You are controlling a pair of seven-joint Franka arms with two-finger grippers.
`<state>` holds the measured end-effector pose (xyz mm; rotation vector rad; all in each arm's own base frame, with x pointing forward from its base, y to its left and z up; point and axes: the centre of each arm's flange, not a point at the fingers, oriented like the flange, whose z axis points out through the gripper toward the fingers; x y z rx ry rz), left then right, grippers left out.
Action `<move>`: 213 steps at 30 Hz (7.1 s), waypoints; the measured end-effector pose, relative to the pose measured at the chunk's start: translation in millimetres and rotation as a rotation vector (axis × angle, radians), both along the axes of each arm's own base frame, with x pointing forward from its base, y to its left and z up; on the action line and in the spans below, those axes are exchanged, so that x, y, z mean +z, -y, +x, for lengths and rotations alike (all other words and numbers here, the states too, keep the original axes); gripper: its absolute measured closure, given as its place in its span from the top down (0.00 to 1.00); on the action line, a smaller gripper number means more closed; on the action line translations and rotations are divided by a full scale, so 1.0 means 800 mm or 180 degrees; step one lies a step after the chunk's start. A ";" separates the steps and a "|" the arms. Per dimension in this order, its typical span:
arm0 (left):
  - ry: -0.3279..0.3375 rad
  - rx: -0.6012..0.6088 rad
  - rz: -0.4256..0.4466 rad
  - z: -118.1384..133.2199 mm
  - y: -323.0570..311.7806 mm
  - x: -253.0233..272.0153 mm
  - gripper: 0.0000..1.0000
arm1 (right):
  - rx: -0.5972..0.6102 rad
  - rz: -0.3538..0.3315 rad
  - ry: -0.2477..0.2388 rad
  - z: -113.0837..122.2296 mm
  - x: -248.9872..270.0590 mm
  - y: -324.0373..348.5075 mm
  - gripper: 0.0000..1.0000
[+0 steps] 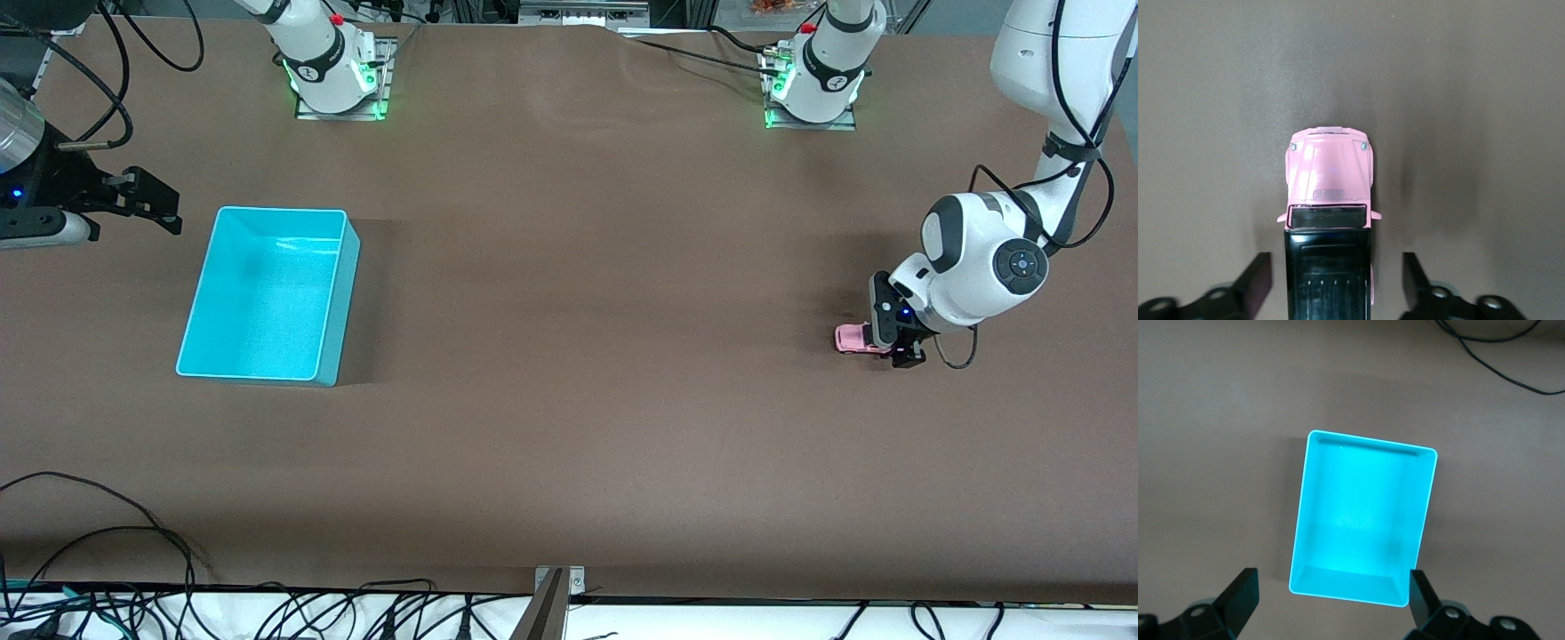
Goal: Wind and store pink jeep toy
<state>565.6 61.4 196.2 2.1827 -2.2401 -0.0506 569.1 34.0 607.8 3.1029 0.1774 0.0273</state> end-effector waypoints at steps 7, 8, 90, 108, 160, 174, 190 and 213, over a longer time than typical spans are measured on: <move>0.0015 -0.0006 0.0000 0.002 0.001 0.001 0.51 | -0.0001 0.0000 0.0000 0.000 0.000 0.000 1.00; 0.0015 -0.0006 0.0000 0.002 0.001 0.001 0.51 | -0.0001 0.0000 0.0000 0.000 0.000 0.000 1.00; 0.0214 0.0215 0.0054 0.006 -0.261 0.003 0.51 | -0.0077 -0.0005 -0.0015 0.004 -0.005 0.017 1.00; 0.0265 0.0219 0.0035 0.034 -0.265 0.036 1.00 | -0.0077 -0.0005 -0.0015 0.004 -0.005 0.017 1.00; -0.0333 0.1167 -0.0055 0.114 -0.137 0.190 1.00 | -0.0077 0.0002 -0.0015 0.004 -0.005 0.016 1.00; -0.0431 0.1303 -0.0045 0.110 -0.134 0.187 1.00 | -0.0077 0.0005 -0.0010 0.004 -0.005 0.016 1.00; -0.0444 0.1323 -0.0043 0.109 -0.134 0.187 1.00 | -0.0077 0.0018 -0.0007 0.004 -0.005 0.015 1.00; -0.0444 0.1369 -0.0038 0.110 -0.133 0.187 1.00 | -0.0078 0.0023 0.0046 0.007 -0.004 0.016 1.00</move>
